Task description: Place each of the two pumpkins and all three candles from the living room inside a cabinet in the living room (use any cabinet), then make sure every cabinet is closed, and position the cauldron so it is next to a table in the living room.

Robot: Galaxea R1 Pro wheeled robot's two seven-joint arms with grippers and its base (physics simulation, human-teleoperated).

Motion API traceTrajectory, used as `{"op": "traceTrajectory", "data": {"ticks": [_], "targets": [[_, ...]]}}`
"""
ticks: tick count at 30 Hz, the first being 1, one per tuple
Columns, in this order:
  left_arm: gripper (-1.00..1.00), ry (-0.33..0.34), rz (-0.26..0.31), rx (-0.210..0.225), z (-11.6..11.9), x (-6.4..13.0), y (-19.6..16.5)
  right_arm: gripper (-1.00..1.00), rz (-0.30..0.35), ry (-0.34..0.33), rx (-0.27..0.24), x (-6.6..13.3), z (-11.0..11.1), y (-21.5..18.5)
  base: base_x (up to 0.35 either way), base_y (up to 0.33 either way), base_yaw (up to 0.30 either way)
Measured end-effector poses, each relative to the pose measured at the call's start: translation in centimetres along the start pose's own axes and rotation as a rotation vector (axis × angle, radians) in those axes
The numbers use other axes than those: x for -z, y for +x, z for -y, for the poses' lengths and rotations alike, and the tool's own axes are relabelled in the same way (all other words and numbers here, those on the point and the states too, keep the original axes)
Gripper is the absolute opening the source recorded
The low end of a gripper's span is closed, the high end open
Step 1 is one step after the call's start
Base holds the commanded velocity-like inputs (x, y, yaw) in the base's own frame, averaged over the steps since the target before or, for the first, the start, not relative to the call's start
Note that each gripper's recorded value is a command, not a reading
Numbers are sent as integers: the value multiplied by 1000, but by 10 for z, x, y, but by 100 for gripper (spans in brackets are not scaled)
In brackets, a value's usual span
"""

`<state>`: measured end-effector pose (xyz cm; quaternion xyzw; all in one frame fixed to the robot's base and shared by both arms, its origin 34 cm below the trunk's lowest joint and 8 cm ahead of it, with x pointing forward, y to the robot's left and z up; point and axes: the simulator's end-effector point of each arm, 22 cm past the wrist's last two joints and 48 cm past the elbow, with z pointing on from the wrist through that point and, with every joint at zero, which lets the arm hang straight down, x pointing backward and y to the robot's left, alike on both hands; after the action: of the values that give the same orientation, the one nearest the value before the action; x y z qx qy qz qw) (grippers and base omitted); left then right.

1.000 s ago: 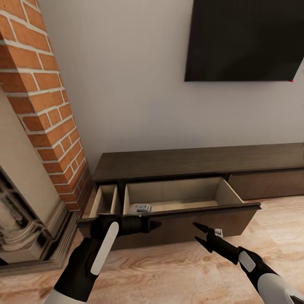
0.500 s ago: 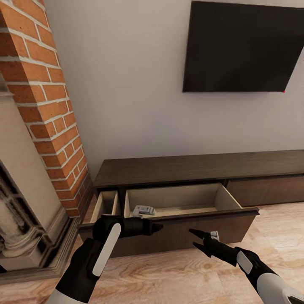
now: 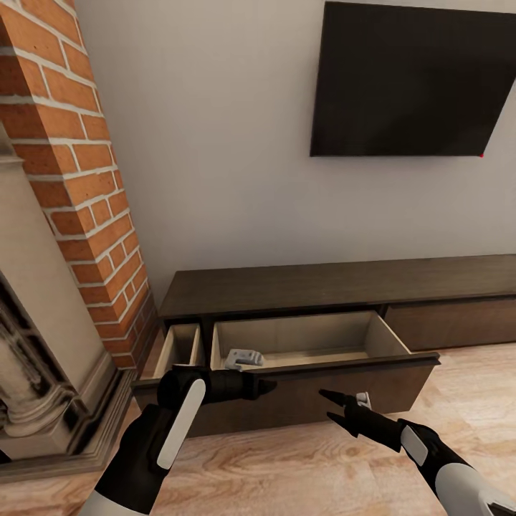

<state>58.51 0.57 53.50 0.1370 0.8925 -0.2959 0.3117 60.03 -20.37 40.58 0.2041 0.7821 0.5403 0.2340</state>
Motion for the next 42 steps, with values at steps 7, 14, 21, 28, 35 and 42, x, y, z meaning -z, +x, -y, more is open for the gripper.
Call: {"op": "traceTrajectory", "data": {"ticks": [7, 14, 21, 28, 35, 42], "targets": [[100, -5, 0, 1, -1, 0, 0, 100, 0, 0, 0, 0, 1, 0, -208, 0, 0], [100, -7, -1, 1, -2, 0, 0, 100, 1, -1, 0, 1, 1, 0, -293, 12, -34], [100, -9, -2, 0, -2, 0, 1, 100, 2, -3, 0, 1, 0, 0, -75, 92, -220], [100, -10, -2, 0, -2, -1, 1, 100, 10, -1, 1, 5, 1, -4, -9, 51, -267], [100, -7, -7, -6, 0, -2, 3, 100, 19, -3, 1, 10, 2, -9, -1, 6, -273], [100, -5, -12, -16, 3, -3, 4, 100, 27, -22, 5, 18, 0, -14, 0, 1, -274]]}}
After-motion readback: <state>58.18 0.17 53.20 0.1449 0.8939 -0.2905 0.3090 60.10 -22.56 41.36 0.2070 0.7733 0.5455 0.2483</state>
